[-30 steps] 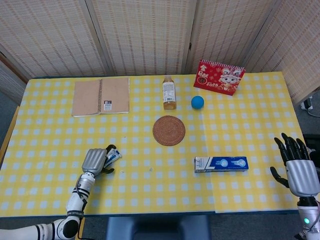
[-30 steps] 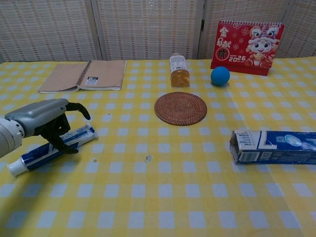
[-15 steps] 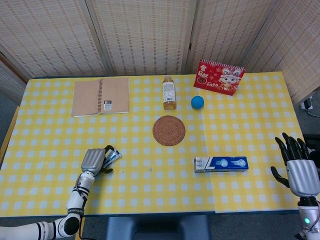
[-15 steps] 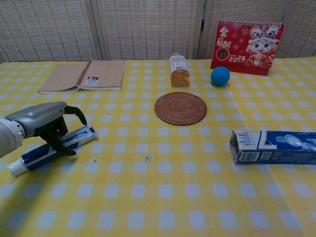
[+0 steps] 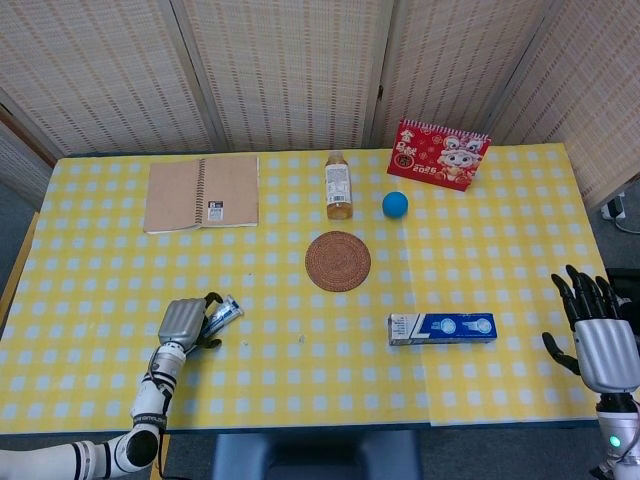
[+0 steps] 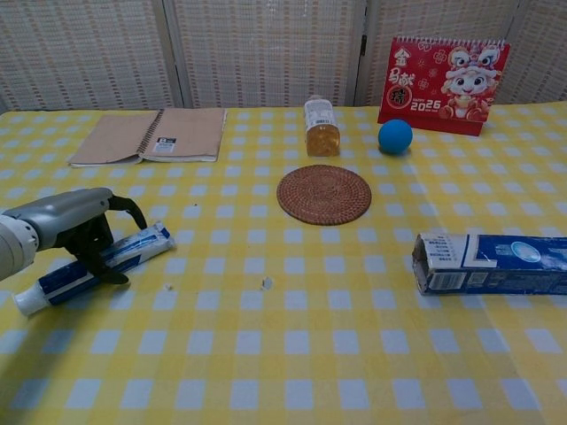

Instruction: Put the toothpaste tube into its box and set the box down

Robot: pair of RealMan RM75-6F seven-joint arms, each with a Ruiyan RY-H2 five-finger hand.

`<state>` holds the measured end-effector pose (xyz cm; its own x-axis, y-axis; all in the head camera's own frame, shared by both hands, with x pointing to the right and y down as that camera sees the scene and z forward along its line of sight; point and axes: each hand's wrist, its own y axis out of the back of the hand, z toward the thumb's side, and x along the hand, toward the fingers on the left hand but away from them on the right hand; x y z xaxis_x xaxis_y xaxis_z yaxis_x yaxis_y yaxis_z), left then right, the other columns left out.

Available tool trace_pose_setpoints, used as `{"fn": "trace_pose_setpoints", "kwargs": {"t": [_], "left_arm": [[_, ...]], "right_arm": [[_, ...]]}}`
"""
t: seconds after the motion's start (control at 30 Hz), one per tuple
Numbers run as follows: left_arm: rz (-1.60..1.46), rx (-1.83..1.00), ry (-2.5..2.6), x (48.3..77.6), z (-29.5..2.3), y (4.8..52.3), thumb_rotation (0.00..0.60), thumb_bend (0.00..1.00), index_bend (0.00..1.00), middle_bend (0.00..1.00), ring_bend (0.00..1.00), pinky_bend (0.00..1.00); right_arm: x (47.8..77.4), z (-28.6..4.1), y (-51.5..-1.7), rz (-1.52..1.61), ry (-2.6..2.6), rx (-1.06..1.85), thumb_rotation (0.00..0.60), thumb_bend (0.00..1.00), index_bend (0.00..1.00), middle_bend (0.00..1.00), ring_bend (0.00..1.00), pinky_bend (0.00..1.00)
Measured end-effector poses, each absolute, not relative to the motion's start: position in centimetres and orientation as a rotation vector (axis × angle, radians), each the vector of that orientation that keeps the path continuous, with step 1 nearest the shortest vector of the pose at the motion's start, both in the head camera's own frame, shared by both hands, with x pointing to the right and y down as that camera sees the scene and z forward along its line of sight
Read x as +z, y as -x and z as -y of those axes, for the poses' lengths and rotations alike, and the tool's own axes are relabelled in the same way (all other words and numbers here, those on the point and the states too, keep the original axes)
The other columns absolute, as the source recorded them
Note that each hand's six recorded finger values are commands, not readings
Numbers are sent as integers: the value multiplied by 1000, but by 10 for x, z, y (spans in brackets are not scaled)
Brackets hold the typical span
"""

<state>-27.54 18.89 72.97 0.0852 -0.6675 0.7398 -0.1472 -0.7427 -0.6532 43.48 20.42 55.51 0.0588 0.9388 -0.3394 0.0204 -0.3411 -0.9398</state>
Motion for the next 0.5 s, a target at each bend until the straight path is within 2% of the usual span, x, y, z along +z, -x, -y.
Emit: {"fn": "trace_pose_setpoints", "kwargs": {"t": [0.17,0.5], "left_arm": [[-771,-1685,1987,725,-195,271,600,182,403,1000,1000,1000],[-755,-1566,2014,707,-203,255,600,183,461,1000,1000,1000]], "right_arm": [[554,-205,-434,1009,1512,1398,600,345,0,0,0,0],[551,-208,-434,1007,1527,1389,600,346,0,0,0,0]]}}
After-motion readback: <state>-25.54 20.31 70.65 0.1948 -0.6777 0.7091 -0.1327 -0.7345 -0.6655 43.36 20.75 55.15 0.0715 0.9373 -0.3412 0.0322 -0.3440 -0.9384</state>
